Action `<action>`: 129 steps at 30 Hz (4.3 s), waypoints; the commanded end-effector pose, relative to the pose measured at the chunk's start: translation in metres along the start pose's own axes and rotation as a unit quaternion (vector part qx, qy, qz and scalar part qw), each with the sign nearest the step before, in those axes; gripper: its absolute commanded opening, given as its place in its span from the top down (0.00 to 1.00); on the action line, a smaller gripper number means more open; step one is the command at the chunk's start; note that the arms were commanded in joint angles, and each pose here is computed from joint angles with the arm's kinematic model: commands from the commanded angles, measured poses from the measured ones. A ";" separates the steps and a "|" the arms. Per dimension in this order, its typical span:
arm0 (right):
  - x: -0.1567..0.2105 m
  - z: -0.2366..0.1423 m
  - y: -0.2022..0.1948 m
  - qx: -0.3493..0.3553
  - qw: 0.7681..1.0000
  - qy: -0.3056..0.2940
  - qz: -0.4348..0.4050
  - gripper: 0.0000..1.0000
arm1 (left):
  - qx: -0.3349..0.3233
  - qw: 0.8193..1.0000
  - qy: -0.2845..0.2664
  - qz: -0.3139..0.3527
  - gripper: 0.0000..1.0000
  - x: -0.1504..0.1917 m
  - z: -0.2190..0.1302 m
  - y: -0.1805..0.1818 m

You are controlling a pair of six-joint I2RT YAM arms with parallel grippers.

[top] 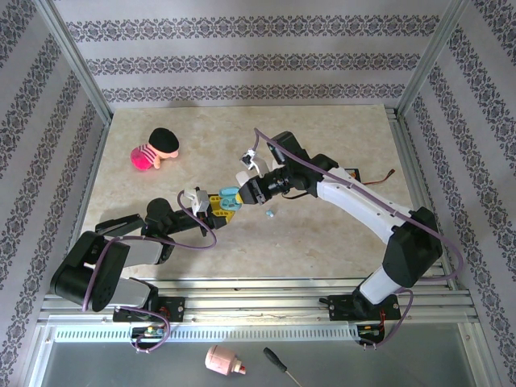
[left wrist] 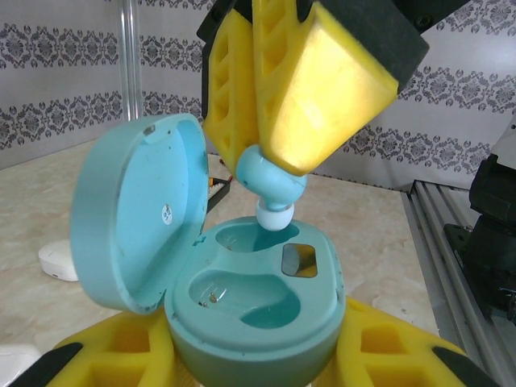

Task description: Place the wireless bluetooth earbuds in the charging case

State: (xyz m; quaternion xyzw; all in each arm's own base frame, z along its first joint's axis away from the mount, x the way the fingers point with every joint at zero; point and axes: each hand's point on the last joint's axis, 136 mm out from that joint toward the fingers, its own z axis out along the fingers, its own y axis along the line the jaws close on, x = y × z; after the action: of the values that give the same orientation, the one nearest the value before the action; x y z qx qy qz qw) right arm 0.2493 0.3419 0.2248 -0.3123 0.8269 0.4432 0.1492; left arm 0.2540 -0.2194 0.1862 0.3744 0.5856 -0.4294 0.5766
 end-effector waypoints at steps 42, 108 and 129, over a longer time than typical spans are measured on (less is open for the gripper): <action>0.014 -0.062 -0.081 0.161 0.975 -0.135 0.071 0.35 | -0.020 0.999 -0.023 0.038 0.67 -0.013 -0.005 0.002; 0.104 0.045 -0.189 0.075 0.972 0.045 0.219 0.65 | -0.019 0.999 -0.022 0.030 0.67 -0.017 -0.008 -0.001; 0.088 0.022 -0.181 0.213 0.966 0.063 0.129 0.62 | -0.062 0.998 -0.023 0.023 0.67 -0.015 -0.012 0.017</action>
State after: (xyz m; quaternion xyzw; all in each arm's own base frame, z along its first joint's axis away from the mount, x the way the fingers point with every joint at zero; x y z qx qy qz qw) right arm 0.2939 0.2554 0.0312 -0.1654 0.9371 0.3000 0.0669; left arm 0.2596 -0.2090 0.1979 0.3542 0.5853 -0.4010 0.6092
